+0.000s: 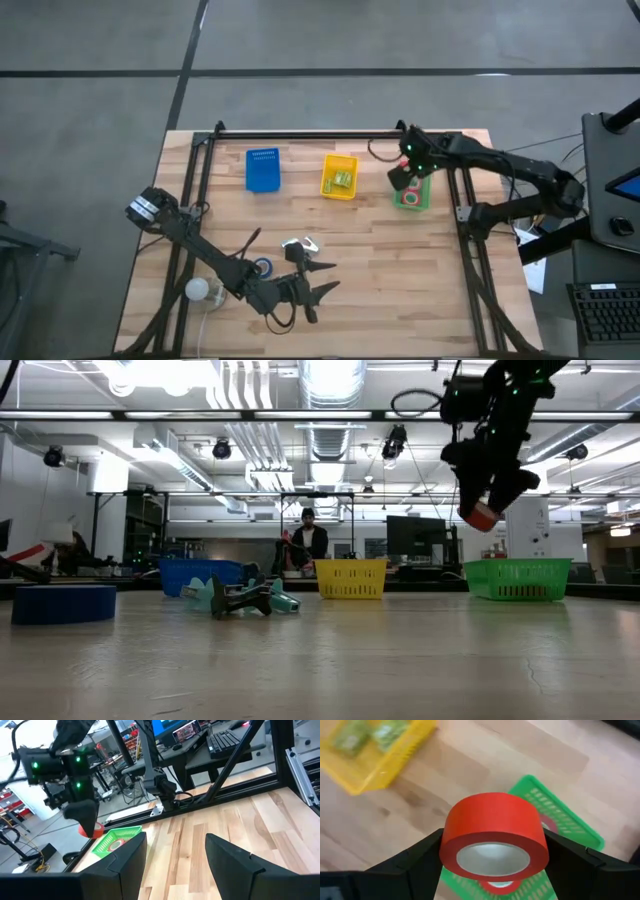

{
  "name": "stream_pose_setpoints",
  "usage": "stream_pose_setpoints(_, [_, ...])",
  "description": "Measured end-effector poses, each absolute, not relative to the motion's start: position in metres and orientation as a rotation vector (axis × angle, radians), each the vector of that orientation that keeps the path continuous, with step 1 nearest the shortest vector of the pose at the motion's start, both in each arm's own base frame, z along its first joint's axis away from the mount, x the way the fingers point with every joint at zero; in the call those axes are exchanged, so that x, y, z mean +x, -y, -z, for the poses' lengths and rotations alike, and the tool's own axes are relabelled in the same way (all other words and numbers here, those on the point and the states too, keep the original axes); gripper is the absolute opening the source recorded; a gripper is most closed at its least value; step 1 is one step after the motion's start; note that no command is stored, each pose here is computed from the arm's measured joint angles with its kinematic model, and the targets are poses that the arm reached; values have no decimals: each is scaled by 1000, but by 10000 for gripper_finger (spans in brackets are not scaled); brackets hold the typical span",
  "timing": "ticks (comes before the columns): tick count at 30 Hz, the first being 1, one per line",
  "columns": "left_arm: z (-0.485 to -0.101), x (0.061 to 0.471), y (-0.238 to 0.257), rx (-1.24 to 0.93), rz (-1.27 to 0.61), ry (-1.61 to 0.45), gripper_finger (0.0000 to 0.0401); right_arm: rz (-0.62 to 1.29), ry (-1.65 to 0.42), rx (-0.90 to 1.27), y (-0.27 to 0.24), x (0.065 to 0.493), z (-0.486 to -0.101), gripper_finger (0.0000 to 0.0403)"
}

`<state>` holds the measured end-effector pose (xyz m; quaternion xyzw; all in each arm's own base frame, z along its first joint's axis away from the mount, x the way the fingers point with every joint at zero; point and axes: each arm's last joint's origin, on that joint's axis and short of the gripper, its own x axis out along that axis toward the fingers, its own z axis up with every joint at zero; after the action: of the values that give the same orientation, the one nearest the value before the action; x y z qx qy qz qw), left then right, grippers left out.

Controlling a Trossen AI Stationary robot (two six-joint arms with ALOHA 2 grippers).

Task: Pick and place Stapler, Stapler remover, tape
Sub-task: Put the red tape into the green bin

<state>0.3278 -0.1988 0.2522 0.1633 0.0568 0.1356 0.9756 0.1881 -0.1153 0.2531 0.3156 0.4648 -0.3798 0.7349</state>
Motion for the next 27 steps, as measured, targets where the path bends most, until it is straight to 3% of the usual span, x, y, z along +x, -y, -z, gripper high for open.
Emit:
stream_pose_setpoints(10, [-252, 328, 199, 329, -273, -115, 206, 875, -1270, 798, 149, 179, -216, 288])
stream_pose_setpoints(27, [-251, 328, 199, 334, -272, -122, 206, 878, -1467, 758, 168, 186, -176, 302])
